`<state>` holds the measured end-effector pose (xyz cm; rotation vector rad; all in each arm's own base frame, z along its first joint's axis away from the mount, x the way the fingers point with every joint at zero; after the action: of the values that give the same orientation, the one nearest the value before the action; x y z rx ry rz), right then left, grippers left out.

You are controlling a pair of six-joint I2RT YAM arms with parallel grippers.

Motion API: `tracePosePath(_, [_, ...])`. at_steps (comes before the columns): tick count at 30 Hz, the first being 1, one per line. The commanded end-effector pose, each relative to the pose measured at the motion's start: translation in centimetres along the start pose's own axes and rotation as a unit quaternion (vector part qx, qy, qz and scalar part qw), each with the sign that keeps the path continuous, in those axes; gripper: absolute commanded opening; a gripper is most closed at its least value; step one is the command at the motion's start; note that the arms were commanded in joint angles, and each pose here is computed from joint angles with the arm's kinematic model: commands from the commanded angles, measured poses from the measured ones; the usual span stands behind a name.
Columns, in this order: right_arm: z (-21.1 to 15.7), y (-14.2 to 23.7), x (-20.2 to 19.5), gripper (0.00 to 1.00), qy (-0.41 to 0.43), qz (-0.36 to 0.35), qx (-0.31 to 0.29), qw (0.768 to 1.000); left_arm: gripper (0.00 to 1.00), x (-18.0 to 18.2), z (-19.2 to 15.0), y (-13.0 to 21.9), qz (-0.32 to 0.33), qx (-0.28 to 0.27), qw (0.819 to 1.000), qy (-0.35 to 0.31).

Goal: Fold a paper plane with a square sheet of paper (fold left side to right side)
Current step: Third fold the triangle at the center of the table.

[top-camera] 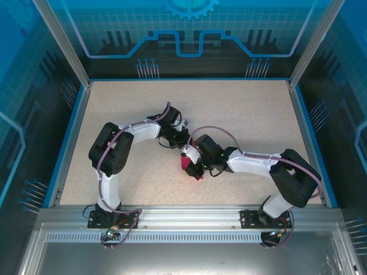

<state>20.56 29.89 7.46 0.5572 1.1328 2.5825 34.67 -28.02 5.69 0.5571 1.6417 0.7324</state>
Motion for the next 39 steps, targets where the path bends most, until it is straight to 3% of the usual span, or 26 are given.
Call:
tracePosePath(1, [0.5,0.3,0.0,0.0,-0.036,0.031,-0.002,0.999,0.08,0.5,-0.7,-1.2,0.012,0.035,0.999,-0.009])
tracePosePath(12, [-0.6,0.7,-2.6,0.0,-0.143,0.053,0.019,0.988,0.01,3.9,-1.5,-3.3,0.07,0.06,0.996,-0.006])
tracePosePath(27, [-2.4,1.4,-6.6,0.0,-0.231,0.016,0.024,0.972,0.01,4.1,-1.6,-3.4,0.08,0.06,0.995,-0.01])
tracePosePath(39, [-3.3,1.5,-8.1,0.0,-0.256,-0.001,0.022,0.966,0.0,4.1,-1.7,-3.5,0.084,0.059,0.995,-0.011])
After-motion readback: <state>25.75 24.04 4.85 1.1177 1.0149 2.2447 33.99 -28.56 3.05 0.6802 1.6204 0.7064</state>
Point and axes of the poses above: each hand's point on the last joint's axis, 136 mm out from that joint toward the fingers, its own y axis back along the fingers, its own x axis along the line the jaws close on, z = x × y, the point moved 2 cm from there along y, back along the fingers, and after that the axes turned 9 degrees about y, right-handed, at the moved point
